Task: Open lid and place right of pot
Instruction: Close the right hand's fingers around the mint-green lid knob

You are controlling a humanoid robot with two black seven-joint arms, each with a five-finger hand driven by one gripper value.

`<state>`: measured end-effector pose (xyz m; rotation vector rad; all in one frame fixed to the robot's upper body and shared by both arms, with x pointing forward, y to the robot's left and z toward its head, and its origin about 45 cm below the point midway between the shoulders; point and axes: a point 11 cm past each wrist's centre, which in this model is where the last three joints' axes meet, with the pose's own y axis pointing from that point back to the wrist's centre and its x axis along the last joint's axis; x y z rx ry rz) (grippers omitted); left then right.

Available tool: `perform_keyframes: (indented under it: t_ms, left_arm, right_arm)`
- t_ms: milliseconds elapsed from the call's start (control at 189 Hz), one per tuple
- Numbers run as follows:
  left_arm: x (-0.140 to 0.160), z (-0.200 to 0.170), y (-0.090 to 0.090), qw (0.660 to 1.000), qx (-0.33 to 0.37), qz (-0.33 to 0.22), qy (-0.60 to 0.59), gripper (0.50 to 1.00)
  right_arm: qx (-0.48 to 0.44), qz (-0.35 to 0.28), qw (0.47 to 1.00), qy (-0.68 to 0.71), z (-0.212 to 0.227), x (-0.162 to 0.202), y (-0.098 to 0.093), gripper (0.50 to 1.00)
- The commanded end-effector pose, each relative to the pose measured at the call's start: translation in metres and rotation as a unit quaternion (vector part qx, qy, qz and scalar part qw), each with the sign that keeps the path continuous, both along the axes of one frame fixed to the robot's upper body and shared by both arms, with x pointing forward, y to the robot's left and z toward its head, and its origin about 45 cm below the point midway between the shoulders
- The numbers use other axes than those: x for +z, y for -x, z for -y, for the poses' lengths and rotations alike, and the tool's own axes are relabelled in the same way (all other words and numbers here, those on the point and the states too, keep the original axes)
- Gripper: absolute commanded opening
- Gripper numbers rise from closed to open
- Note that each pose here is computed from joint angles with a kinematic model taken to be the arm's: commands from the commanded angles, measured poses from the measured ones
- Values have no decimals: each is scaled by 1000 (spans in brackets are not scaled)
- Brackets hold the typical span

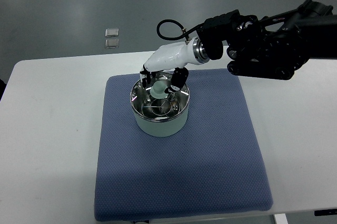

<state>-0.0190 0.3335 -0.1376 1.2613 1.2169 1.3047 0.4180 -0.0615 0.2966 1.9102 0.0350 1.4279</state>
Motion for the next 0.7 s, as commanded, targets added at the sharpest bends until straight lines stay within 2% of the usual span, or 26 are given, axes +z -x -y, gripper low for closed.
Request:
perform_keyframes:
  t_ms: [0,470,692]
  left_arm:
    - [0,0,0,1000,0,0,0,1000]
    - [0,0,0,1000,0,0,0,1000]
    - [0,0,0,1000,0,0,0,1000]
  right_arm:
    - [1,1,1000,2,-1,-3,1,690]
    - [-4,15,1000,19,4,-7,-4,688]
    - [-3,13,1000,18,4,-7,-3,662]
